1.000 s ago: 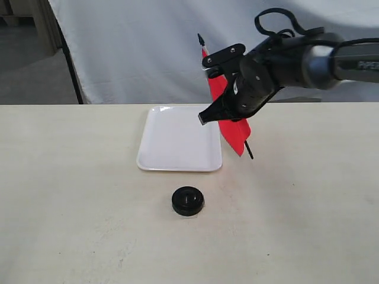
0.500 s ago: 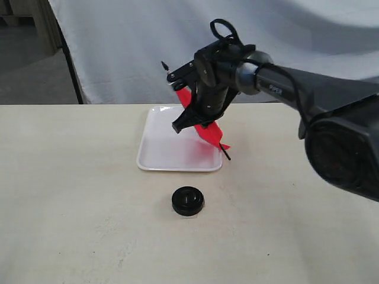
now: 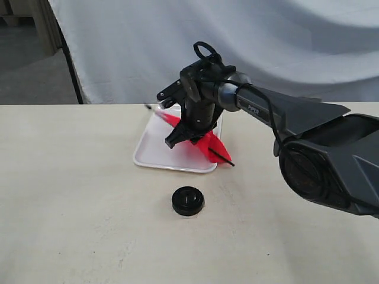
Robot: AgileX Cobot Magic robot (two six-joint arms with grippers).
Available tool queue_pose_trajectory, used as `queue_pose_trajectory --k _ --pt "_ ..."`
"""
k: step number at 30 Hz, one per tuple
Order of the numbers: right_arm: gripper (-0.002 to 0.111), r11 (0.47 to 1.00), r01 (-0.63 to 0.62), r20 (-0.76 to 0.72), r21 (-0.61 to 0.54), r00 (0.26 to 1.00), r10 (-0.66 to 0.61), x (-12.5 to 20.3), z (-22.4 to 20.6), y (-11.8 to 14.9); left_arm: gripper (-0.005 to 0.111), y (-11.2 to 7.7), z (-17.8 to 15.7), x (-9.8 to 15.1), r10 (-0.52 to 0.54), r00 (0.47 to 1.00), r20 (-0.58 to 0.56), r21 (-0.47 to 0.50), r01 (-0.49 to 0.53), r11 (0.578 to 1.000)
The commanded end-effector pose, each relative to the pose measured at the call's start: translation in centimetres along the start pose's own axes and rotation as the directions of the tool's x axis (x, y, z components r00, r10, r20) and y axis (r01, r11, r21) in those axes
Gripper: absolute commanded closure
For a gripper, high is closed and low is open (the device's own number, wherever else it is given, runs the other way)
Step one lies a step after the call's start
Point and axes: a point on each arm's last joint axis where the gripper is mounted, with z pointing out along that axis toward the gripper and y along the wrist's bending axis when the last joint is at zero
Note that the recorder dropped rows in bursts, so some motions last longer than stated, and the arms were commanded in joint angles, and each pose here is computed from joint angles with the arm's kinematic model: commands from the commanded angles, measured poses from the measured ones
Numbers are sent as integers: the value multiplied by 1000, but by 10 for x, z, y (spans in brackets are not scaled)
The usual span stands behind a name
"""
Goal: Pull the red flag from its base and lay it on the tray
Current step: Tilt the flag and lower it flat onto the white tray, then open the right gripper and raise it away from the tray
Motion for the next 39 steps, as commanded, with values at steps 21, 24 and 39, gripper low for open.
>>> queue_pose_trajectory --k 21,24,39 --pt "109 990 -121 -33 -77 992 119 -6 -93 -13 107 0 0 0 3 1000 1 7 -3 1000" --pt "109 988 -136 -85 -74 988 130 6 -91 -17 107 0 0 0 3 1000 1 7 -3 1000" --pt "109 837 -545 -94 -49 837 539 194 -192 -104 107 0 0 0 3 1000 1 7 -3 1000"
